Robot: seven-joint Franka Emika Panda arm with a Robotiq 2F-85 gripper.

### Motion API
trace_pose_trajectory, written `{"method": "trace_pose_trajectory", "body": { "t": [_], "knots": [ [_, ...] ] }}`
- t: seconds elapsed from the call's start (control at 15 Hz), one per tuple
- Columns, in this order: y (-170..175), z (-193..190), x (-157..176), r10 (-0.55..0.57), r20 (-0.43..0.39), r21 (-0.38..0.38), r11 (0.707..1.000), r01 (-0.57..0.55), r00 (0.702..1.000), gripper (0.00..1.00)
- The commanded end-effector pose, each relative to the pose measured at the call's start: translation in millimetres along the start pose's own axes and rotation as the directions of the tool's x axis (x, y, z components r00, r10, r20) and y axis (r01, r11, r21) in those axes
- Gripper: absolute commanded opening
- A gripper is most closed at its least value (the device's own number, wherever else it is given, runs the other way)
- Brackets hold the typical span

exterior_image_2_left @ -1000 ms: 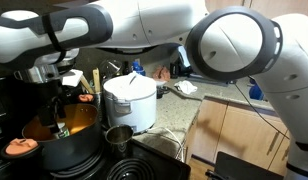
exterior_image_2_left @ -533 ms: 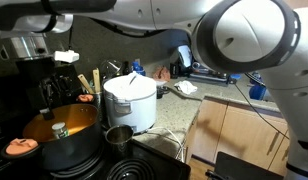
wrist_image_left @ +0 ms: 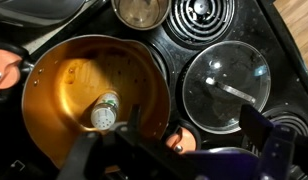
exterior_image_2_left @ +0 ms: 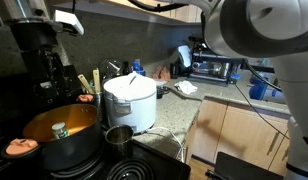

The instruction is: Remove the lid from the grey pot, remove the jar from the silver object and put it in the grey pot

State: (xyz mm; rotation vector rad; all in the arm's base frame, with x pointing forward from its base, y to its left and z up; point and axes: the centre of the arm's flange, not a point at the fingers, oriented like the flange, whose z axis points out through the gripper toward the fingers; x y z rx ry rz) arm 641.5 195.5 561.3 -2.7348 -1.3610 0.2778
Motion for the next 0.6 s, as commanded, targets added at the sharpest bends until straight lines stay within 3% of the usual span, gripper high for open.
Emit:
{"method": "trace_pose_trajectory", "body": {
  "t": [0.0,0.2,0.27,0.53],
  "knots": [
    [-28.0,-8.1,-36.3,0.052,0.006,0.056,0.997,-0.053,0.999,1.0],
    [-37.8,-2.5,-51.9,0.039,0.017,0.107,0.993,-0.041,0.999,1.0],
    [-19.0,-17.0,-24.8,0.032,0.001,0.071,0.997,-0.032,1.0,1.0],
    [-18.8,-14.3,-24.9,0.031,0.005,0.078,0.997,-0.031,1.0,1.0]
  ]
}}
